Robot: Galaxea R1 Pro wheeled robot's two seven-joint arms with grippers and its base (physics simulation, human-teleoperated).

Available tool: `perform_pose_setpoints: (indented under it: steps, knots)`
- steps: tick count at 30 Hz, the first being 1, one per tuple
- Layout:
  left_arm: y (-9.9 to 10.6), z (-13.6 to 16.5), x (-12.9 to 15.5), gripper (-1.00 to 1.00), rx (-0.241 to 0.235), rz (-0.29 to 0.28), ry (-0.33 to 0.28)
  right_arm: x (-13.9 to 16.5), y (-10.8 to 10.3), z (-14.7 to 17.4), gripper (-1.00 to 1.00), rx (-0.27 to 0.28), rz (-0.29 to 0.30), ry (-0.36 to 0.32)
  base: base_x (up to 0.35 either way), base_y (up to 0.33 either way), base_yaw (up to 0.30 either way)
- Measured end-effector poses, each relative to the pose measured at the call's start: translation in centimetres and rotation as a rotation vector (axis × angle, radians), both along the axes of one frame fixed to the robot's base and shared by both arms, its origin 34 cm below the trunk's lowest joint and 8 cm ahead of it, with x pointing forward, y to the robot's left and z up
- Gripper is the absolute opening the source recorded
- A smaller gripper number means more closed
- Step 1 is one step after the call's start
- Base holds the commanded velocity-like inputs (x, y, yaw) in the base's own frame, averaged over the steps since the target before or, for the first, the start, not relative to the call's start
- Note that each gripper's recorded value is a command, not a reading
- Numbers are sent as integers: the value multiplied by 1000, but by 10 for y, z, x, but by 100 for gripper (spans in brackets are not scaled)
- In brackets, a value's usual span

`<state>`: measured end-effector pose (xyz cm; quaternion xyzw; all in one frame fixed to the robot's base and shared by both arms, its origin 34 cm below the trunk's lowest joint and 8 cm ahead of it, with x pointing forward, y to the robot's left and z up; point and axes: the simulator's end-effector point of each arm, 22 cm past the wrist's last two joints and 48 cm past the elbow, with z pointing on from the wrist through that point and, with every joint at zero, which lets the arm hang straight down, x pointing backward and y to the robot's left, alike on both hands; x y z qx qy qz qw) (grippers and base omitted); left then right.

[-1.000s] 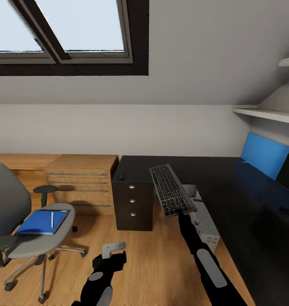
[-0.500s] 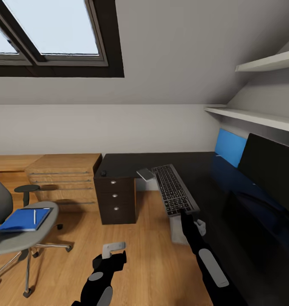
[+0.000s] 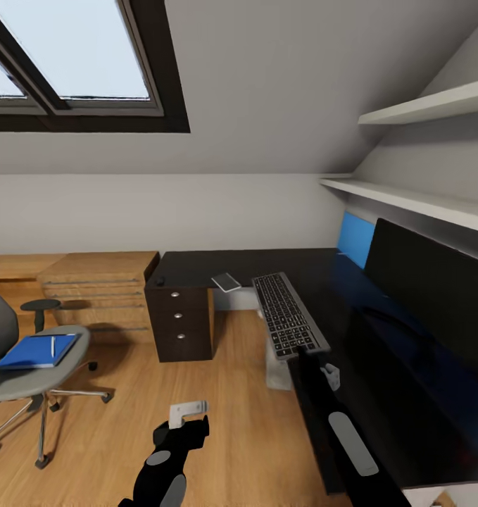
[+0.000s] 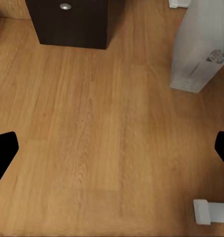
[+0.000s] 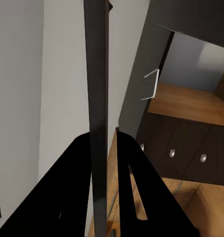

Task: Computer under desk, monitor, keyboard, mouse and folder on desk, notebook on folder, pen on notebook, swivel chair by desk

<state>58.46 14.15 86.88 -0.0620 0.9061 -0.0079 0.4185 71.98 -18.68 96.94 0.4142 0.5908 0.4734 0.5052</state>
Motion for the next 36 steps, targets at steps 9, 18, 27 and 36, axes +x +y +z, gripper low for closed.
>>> perform_pose_setpoints:
  steps: [9,18,27,36]
  knots:
    - [5,10,-1,100,-1,12,0,-3,1,9,-100,7,-2,1,-248,-230,0]
    - [20,5,-2,100,-83,79,31,-3,-1,8,-100,1,-6,3,-32,-28,0]
    - [21,4,-1,100,-107,91,37,-9,-10,-22,-100,-11,-14,69,-1,-1,0]
    - [21,4,-1,100,-108,91,36,-15,-34,-49,-100,-32,-40,132,0,0,0]
